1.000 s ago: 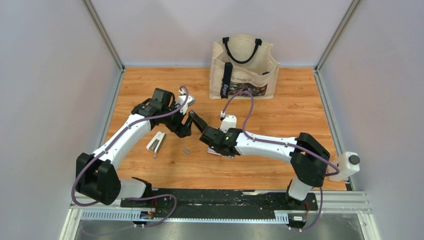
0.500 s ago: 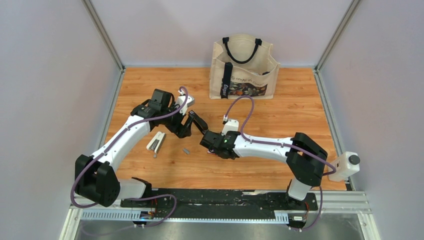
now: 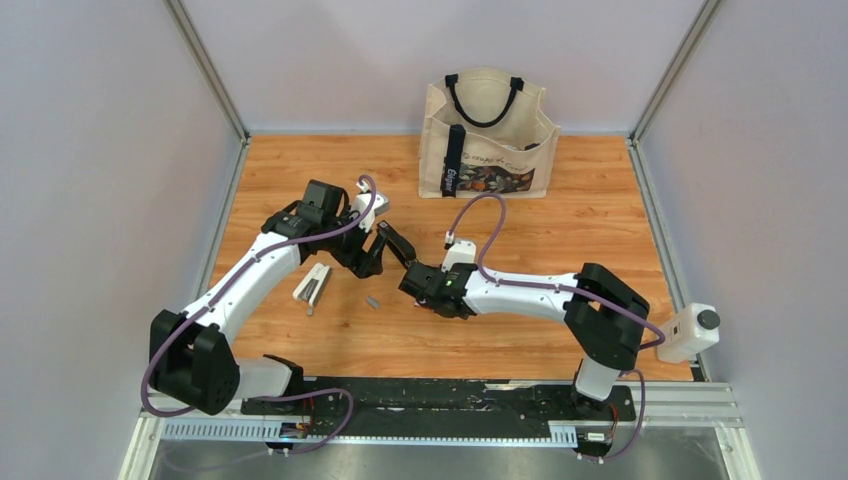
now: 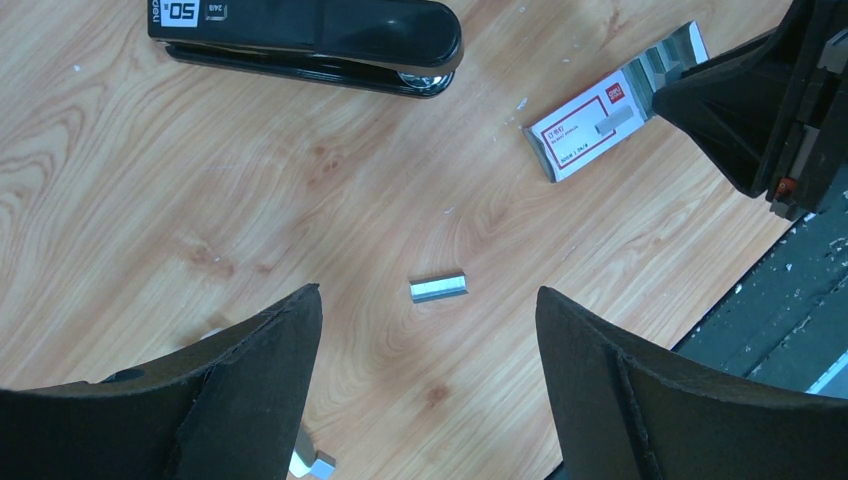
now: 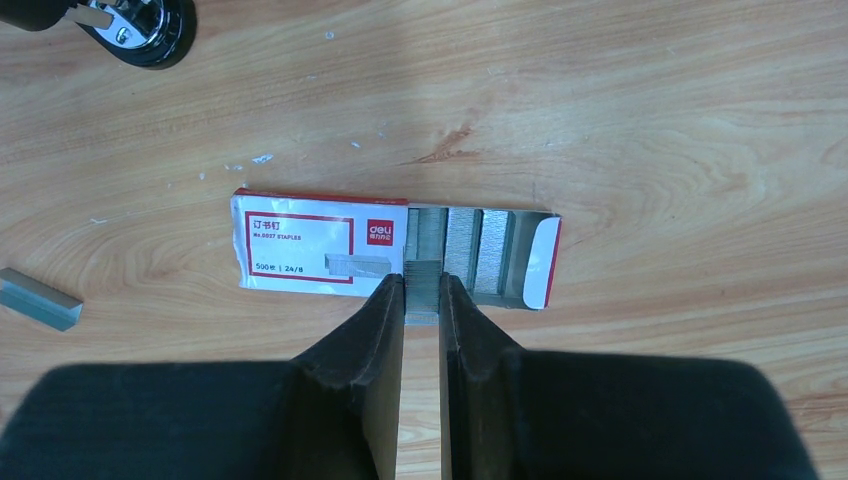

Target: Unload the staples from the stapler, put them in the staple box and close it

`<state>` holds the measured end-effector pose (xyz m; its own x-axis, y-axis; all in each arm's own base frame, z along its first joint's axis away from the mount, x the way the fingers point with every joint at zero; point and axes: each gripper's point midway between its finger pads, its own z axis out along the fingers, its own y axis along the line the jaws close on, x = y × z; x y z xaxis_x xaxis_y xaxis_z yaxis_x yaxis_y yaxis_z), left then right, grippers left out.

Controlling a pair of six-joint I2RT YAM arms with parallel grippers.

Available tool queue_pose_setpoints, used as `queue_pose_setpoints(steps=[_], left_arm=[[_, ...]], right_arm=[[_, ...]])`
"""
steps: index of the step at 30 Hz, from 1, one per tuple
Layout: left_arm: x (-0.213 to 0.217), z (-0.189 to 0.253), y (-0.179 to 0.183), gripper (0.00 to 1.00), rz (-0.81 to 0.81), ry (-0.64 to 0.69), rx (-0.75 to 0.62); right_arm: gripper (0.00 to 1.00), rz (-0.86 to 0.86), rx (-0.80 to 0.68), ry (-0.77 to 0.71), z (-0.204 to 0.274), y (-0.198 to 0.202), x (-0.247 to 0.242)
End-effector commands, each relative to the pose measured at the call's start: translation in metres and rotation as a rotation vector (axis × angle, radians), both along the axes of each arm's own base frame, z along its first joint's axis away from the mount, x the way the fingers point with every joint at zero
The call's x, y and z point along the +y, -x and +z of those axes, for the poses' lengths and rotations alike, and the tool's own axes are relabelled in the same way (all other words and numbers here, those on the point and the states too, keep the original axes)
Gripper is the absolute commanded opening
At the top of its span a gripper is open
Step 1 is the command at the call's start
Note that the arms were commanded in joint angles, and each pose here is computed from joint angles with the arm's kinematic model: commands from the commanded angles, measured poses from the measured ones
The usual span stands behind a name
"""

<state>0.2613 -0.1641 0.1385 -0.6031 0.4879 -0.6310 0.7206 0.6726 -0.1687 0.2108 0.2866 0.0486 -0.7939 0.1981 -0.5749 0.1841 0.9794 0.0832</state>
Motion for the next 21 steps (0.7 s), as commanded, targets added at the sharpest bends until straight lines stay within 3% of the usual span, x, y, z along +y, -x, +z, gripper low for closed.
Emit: queue_pose_setpoints(steps=[1, 21], left_arm=[[-0.001, 0.010, -0.002, 0.86, -0.023, 0.020, -0.050], [-0.002, 0.011, -0.001, 0.86, -0.028, 0.027, -0.052]], right_arm=[[0.15, -0.030, -0.025, -0.017, -0.003, -0.007, -0.001], [0.17, -0.047, 0.000, -0.012, -0.014, -0.007, -0.007]])
